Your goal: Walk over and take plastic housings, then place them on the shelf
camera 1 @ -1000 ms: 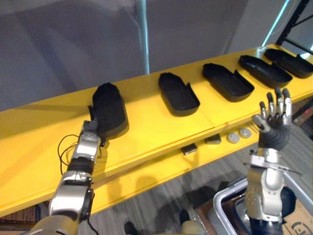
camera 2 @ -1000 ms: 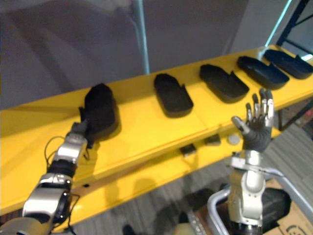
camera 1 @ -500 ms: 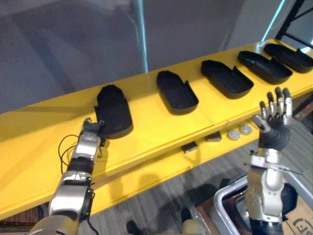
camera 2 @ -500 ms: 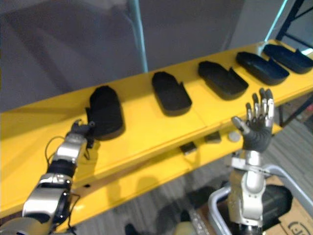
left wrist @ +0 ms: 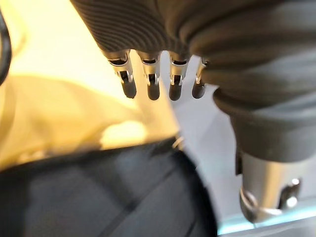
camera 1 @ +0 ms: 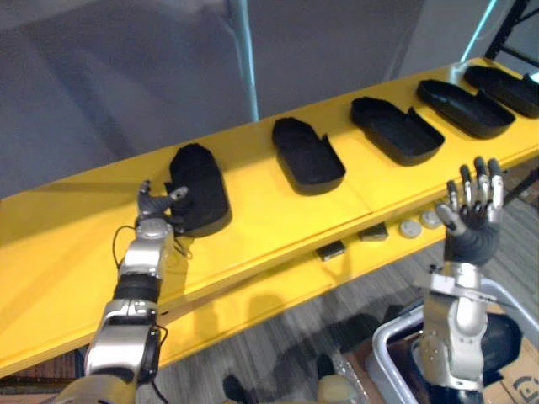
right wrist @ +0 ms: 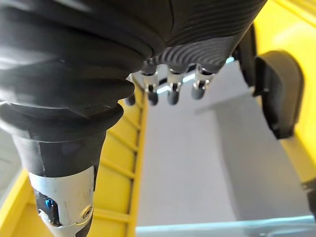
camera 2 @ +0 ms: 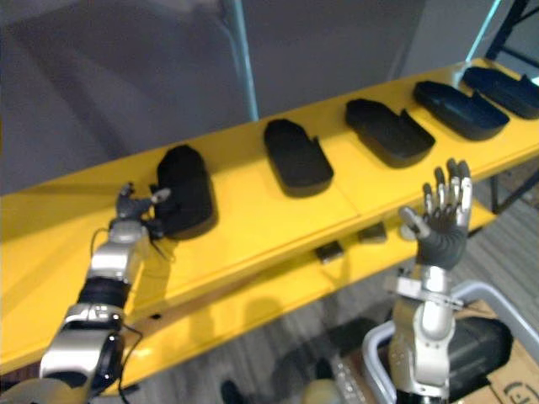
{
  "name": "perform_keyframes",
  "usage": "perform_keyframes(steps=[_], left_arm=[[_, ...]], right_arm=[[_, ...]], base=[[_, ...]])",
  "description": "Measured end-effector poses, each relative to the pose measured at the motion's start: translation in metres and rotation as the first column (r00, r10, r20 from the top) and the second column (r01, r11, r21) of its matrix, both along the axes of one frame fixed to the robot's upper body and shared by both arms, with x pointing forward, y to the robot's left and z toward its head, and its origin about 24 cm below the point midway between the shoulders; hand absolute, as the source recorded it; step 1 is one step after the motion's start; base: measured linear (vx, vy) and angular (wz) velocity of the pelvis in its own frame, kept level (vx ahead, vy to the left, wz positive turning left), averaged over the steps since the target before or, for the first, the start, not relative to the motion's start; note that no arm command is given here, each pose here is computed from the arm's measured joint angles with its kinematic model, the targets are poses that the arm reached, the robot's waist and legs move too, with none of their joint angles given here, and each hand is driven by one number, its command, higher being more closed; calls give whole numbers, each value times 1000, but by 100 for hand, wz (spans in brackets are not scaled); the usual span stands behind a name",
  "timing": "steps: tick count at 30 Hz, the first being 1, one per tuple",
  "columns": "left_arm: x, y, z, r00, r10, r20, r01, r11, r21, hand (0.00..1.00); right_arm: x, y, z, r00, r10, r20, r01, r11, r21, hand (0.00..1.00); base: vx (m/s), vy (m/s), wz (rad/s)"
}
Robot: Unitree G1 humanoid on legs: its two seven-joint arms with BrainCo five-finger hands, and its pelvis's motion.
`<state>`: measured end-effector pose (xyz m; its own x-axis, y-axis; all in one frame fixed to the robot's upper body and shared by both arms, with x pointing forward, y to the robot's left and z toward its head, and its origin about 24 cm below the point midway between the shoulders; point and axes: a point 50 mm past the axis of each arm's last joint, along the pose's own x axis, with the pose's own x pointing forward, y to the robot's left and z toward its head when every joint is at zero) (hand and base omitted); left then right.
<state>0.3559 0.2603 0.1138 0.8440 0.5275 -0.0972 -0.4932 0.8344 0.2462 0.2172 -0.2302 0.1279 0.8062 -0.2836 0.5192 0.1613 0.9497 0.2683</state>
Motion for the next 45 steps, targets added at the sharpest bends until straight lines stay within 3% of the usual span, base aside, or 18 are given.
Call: perform_keyframes(steps=[8, 12, 15, 19, 23, 26, 28, 31, 35, 39, 42, 45], left_arm=[[-17, 45, 57, 960, 95, 262, -116, 991, 66, 0], [-34, 66, 81, 903, 140, 407, -190, 978, 85, 0], [-50, 58, 123, 792, 79, 606, -176, 979, 103, 0], [-104, 42, 147, 606, -33, 795, -180, 968, 177, 0], [-149, 35, 111, 574, 32, 819, -219, 969, 116, 0], [-181, 38, 70, 625, 187, 758, -336, 941, 46, 0], [-207, 49, 48, 634, 330, 700, -488, 872, 31, 0], [-238, 63, 34, 583, 479, 656, -655, 755, 31, 0], [-263, 74, 11, 523, 625, 579, -783, 620, 38, 0], [-287, 95, -45, 478, 804, 353, -871, 487, 69, 0], [-307, 102, -98, 482, 868, 116, -876, 477, 69, 0], [-322, 88, -157, 582, 794, -175, -803, 595, 27, 0]], right_arm=[[-3, 2, 5, 1000, -2, 24, 2, 1000, 3, 0], [-3, 1, 5, 1000, -12, 23, 12, 1000, 7, 0], [-4, 0, 6, 1000, -19, 25, 19, 1000, 5, 0], [-9, -4, 10, 998, -40, 51, 40, 999, -4, 0], [-19, -15, 13, 992, -93, 82, 95, 995, -19, 0], [-22, -21, 14, 989, -116, 89, 118, 993, -26, 0], [-24, -21, 12, 989, -121, 87, 122, 992, -14, 0], [-23, -17, 9, 991, -107, 85, 107, 994, 5, 0], [-19, -9, 9, 993, -76, 87, 75, 997, 15, 0], [-14, -5, 12, 990, -106, 90, 104, 994, 30, 0], [-10, -8, 10, 986, -147, 75, 143, 988, 55, 0], [-6, -10, 5, 984, -173, 41, 170, 983, 71, 0]], base=[[19, -12, 13], [1, -15, 8], [-1, -6, 2], [21, -7, 0], [14, -28, 17], [-58, -16, 24], [-51, -6, 28], [-39, 2, 37], [-3, 15, 34], [28, 4, 24], [51, -13, 26], [60, -20, 8]])
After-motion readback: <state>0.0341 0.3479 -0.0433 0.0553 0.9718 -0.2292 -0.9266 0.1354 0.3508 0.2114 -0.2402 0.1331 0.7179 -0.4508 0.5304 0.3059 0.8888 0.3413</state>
